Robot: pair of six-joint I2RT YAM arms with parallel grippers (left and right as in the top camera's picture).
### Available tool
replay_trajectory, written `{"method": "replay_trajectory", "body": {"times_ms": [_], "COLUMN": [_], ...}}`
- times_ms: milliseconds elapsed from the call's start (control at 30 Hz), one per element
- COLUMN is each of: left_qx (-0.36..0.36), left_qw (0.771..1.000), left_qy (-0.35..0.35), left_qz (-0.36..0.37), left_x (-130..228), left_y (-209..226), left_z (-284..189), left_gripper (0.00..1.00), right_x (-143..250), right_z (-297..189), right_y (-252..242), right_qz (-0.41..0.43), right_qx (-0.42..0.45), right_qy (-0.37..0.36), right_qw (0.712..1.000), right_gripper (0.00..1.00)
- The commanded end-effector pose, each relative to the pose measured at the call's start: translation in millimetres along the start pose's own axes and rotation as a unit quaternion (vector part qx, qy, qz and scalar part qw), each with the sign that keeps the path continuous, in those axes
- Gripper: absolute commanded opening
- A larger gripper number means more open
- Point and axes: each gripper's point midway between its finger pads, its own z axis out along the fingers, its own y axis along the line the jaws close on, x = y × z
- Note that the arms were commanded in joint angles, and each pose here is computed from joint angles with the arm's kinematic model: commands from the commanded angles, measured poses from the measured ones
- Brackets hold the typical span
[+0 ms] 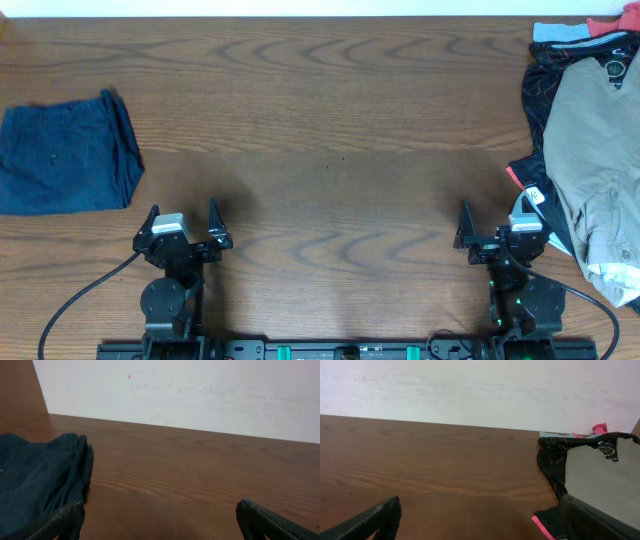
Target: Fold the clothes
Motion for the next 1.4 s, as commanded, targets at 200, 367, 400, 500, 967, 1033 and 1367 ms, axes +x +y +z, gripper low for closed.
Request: {"method": "replay_trajectory", "body": {"times_ms": [200, 367, 400, 500, 967, 1033, 1367], "left_qx": [-0.008, -0.008, -0.008, -0.008, -0.008, -0.008, -0.007], "left_qw": [1.000, 1.000, 1.000, 1.000, 1.000, 1.000, 0.999], "left_qy": [0.029, 0.029, 0.029, 0.029, 0.029, 0.029, 0.030], "left_qz": [-0.003, -0.003, -0.003, -0.003, -0.003, -0.003, -0.017], "left_x": [18.5, 18.5, 18.5, 18.5, 18.5, 18.5, 19.1], "left_y": [3.8, 3.8, 3.8, 3.8, 3.8, 3.8, 3.1], "left_z": [1.1, 1.1, 1.1, 1.1, 1.1, 1.1, 1.2], "left_gripper": [0.98, 0.98, 0.98, 0.98, 0.98, 0.98, 0.98], "right_x": [1.5, 1.5, 1.5, 1.5, 1.5, 1.5, 1.0], "right_z": [0.1, 0.1, 0.1, 0.1, 0.1, 0.1, 0.1], "right_y": [0.5, 0.5, 0.5, 0.5, 0.5, 0.5, 0.6], "right_qz": [-0.006, -0.006, -0.006, -0.006, -0.006, -0.006, 0.011], "right_qx": [0.000, 0.000, 0.000, 0.000, 0.000, 0.000, 0.000], "right_qy": [0.002, 0.002, 0.002, 0.002, 0.002, 0.002, 0.002], "right_qw": [1.000, 1.000, 1.000, 1.000, 1.000, 1.000, 1.000], "right_gripper": [0.99, 0.99, 0.99, 0.99, 0.99, 0.99, 0.99]}}
